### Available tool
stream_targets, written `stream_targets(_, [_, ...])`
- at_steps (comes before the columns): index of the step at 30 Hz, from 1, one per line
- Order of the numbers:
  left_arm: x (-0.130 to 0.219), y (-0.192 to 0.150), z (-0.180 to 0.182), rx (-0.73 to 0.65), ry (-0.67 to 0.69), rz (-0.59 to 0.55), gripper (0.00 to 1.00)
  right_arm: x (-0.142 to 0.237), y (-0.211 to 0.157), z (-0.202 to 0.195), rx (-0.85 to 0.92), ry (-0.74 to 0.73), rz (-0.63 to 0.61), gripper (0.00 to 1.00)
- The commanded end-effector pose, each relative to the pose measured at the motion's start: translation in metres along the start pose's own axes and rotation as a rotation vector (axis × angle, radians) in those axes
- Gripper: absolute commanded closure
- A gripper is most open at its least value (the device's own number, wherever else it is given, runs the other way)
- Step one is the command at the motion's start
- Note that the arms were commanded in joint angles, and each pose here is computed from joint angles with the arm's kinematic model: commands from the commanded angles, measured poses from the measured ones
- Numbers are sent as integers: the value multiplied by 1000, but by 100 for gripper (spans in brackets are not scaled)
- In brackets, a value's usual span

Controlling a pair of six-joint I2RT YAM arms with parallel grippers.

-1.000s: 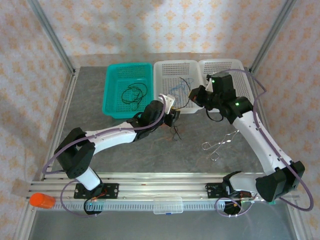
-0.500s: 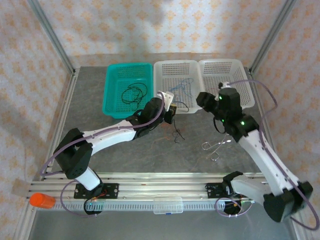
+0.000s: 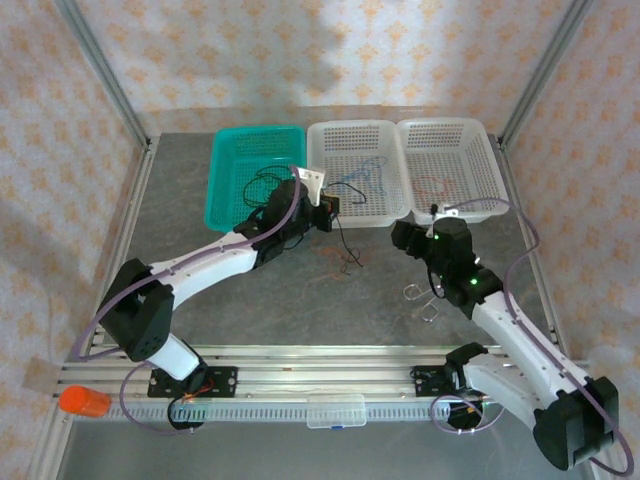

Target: Untangle the cables

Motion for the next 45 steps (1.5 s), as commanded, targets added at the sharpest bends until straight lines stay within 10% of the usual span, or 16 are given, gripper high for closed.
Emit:
stream_targets(1, [13, 27, -10, 20, -72, -76, 100, -7, -7, 31, 101, 229, 81, 30])
stream_targets(8, [17, 31, -11, 34, -100, -96, 100, -28, -39, 56, 135, 474, 336, 35])
stream_targets(19, [20, 35, -12, 27, -115, -104, 100, -42, -48, 66, 121, 563, 391, 38])
stream_targets(45, [71, 111, 8, 62, -99, -281, 100, -85, -105, 31, 92, 270, 527, 69])
Point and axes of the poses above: each hand's point on the last joint's axis, 136 mm out from that joint toward the fingers, its own x axis back along the fingers, its own z axis along the line the jaws close on, y = z × x, the point moved 5 cm from there along x, back along the fingers, and after that the axes turned 8 degrees about -x, right-handed, at the moved point
